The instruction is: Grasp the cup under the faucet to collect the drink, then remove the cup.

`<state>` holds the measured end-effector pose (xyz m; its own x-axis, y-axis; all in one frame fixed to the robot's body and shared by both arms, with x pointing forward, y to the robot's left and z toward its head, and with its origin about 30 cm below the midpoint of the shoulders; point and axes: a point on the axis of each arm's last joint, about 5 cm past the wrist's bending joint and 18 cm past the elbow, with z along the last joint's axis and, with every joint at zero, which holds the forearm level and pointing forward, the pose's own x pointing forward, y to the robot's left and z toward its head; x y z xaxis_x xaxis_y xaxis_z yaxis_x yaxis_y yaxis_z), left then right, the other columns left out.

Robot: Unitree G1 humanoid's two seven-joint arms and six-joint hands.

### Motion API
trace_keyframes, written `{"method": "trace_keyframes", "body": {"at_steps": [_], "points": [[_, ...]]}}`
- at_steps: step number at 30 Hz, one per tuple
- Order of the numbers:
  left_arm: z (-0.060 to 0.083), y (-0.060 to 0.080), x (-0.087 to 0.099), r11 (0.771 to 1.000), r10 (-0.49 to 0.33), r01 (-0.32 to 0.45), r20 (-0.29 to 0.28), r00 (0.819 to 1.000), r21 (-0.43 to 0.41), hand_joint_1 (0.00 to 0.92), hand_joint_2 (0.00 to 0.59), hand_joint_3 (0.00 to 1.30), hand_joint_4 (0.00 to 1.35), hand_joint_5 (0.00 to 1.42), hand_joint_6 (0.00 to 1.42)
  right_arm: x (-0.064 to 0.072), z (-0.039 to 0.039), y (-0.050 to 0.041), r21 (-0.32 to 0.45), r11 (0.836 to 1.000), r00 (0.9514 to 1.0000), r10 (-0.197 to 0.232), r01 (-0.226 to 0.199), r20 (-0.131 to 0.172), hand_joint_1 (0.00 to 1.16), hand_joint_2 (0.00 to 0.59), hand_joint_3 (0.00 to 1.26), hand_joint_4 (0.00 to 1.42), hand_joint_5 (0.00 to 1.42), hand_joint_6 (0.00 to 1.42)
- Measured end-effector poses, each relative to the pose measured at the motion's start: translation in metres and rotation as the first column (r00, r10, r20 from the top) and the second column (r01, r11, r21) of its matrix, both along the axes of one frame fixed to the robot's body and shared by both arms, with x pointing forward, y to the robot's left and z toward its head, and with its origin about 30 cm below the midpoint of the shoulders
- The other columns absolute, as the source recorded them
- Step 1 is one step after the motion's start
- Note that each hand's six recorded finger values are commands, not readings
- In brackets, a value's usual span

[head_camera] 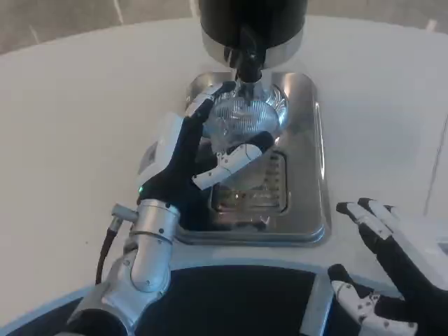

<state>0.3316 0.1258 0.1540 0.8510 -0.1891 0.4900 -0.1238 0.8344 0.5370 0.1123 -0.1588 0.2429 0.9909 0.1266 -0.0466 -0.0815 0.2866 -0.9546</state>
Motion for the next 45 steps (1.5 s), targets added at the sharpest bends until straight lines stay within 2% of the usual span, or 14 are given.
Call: {"method": "trace_keyframes", "body": {"at_steps": [5,13,17,24,26,29,32,33,35,38,41,42,45], "points": [[0.002,0.002,-0.001,0.999,-0.043,0.043,0.015,0.999,0.012,0.125,0.026,0.04,0.0,0.14,0.28,0.0,0.0003,0.0015,0.004,1.0,1.0,0.002,-0.002,0.001,0.31,0.506,0.07,0.0,0.0,0.06],[0.005,0.006,0.0,0.998,-0.055,0.055,0.017,0.998,0.029,0.123,0.028,0.03,0.0,0.13,0.26,0.001,0.0008,0.0025,0.012,1.0,1.0,0.004,-0.004,0.002,0.3,0.504,0.07,0.0,0.0,0.06],[0.007,0.014,0.0,0.998,-0.06,0.059,0.038,0.997,0.03,0.112,0.029,0.0,0.0,0.14,0.25,0.001,0.001,0.0031,0.017,1.0,1.0,0.008,-0.008,0.004,0.3,0.504,0.07,0.0,0.0,0.06],[0.018,0.046,-0.005,0.999,-0.037,0.036,0.155,0.987,0.011,0.071,0.024,0.0,0.0,0.16,0.27,0.002,0.0021,0.0038,0.029,1.0,0.9997,0.008,-0.009,0.022,0.29,0.504,0.07,0.0,0.0,0.06],[0.024,0.061,-0.009,0.999,-0.041,0.037,0.208,0.977,0.021,0.066,0.028,0.01,0.0,0.17,0.27,0.002,0.002,0.0041,0.035,0.999,0.9994,0.006,-0.007,0.034,0.29,0.504,0.07,0.0,0.0,0.06],[0.032,0.078,-0.012,0.999,-0.032,0.023,0.243,0.969,0.039,0.06,0.037,0.06,0.04,0.22,0.27,0.002,0.0017,0.0039,0.046,0.999,0.9988,0.002,-0.004,0.049,0.29,0.504,0.07,0.0,0.0,0.07],[0.029,0.09,-0.019,0.996,-0.043,0.024,0.226,0.973,0.086,0.076,0.06,0.1,0.1,0.24,0.24,0.003,0.0015,0.0036,0.059,0.998,0.9981,0.001,-0.005,0.062,0.29,0.504,0.07,0.0,0.0,0.07],[0.025,0.1,-0.025,0.992,-0.049,0.023,0.205,0.978,0.126,0.081,0.068,0.11,0.1,0.25,0.23,0.003,0.0014,0.0031,0.071,0.997,0.9978,-0.002,-0.003,0.067,0.29,0.504,0.07,0.0,0.0,0.07],[0.018,0.116,-0.036,0.983,-0.044,0.013,0.168,0.985,0.182,0.082,0.073,0.12,0.12,0.25,0.23,0.004,0.0017,0.0,0.111,0.994,0.9972,-0.021,0.013,0.072,0.29,0.504,0.07,0.0,0.0,0.08],[0.012,0.13,-0.05,0.972,-0.045,0.01,0.147,0.988,0.235,0.082,0.076,0.13,0.13,0.26,0.22,0.007,0.0047,-0.0032,0.175,0.984,0.9946,-0.038,0.02,0.097,0.29,0.504,0.05,0.0,0.0,0.08],[0.005,0.142,-0.067,0.952,-0.065,0.026,0.121,0.991,0.304,0.084,0.079,0.13,0.14,0.26,0.22,0.011,0.0096,-0.0058,0.244,0.97,0.9883,-0.057,0.021,0.142,0.28,0.521,0.0,0.0,0.0,0.06],[0.0,0.149,-0.078,0.934,-0.081,0.039,0.105,0.991,0.355,0.084,0.08,0.13,0.14,0.26,0.22,0.014,0.0116,-0.0065,0.287,0.958,0.9865,-0.054,0.008,0.154,0.28,0.523,0.0,0.0,0.0,0.05],[-0.004,0.154,-0.092,0.911,-0.096,0.049,0.095,0.991,0.409,0.09,0.093,0.12,0.12,0.22,0.21,0.023,0.0149,-0.0069,0.357,0.934,0.984,-0.053,-0.011,0.17,0.28,0.553,0.0,0.0,0.0,0.03]]}}
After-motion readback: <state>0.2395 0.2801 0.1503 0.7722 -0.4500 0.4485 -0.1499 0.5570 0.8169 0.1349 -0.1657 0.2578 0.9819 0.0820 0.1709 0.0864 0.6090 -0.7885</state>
